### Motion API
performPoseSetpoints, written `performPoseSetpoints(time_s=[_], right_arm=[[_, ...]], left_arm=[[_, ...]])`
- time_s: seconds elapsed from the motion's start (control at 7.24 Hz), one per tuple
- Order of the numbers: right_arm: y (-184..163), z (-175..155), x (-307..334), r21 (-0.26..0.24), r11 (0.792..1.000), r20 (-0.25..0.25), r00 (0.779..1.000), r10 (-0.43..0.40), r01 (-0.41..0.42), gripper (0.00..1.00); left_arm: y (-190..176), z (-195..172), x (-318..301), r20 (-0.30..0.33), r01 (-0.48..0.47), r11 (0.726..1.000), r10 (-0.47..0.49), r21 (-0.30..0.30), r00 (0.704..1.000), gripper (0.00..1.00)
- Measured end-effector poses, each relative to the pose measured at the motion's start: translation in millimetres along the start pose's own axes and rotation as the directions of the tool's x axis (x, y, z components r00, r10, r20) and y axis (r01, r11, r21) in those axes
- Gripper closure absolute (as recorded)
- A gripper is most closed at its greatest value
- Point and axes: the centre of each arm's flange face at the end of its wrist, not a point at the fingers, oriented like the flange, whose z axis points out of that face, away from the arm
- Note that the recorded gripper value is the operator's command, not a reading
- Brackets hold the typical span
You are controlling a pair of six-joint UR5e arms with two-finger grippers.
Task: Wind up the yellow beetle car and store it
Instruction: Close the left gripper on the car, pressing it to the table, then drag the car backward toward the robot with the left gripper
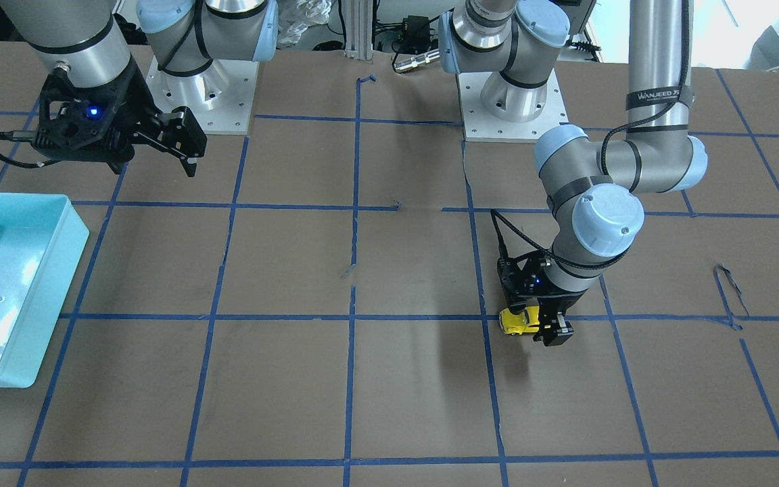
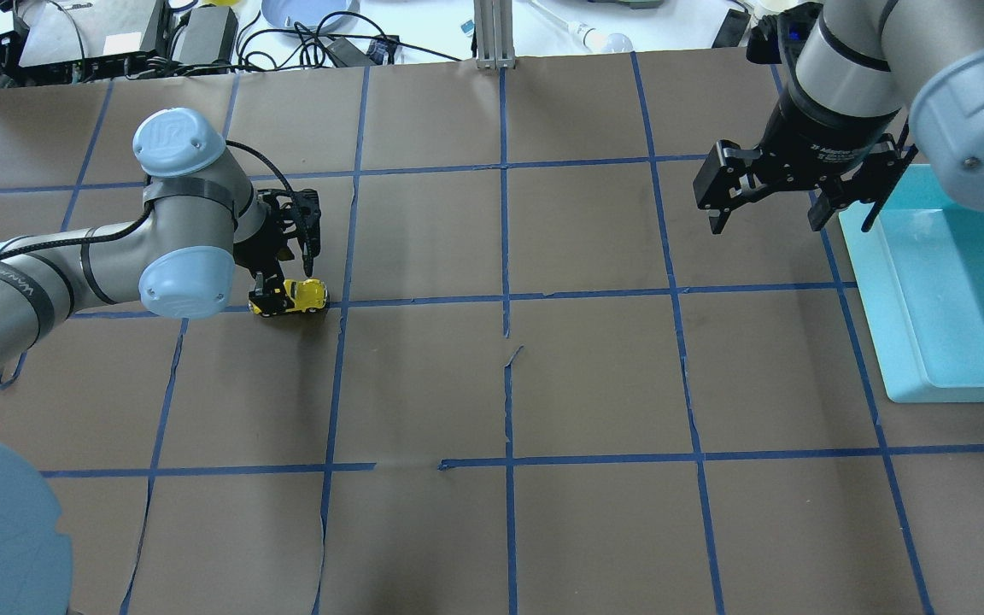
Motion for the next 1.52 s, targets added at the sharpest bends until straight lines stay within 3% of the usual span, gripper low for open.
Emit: performPoseSetpoints(time_s=[0.41,1.11,1.52], right_arm=[[0.0,0.4,-0.3,-0.002,1.0,-0.001,1.0,0.002,-0.002,0.0],[0.0,0.8,-0.6,-0.003,1.0,0.0,1.0,0.005,-0.005,0.0],[0.4,0.2,-0.3,-0.002,1.0,-0.003,1.0,0.006,-0.006,0.0]], left_arm=[[0.3,9.7,-6.4,0.01,-0.004,1.0,0.004,-0.001,1.0,0.21],[12.8,25.2,-10.3,-0.008,0.012,1.0,-0.012,-0.004,1.0,0.4],[21.6,27.2,-10.1,-0.016,0.033,0.999,-0.033,-0.007,0.999,0.62]])
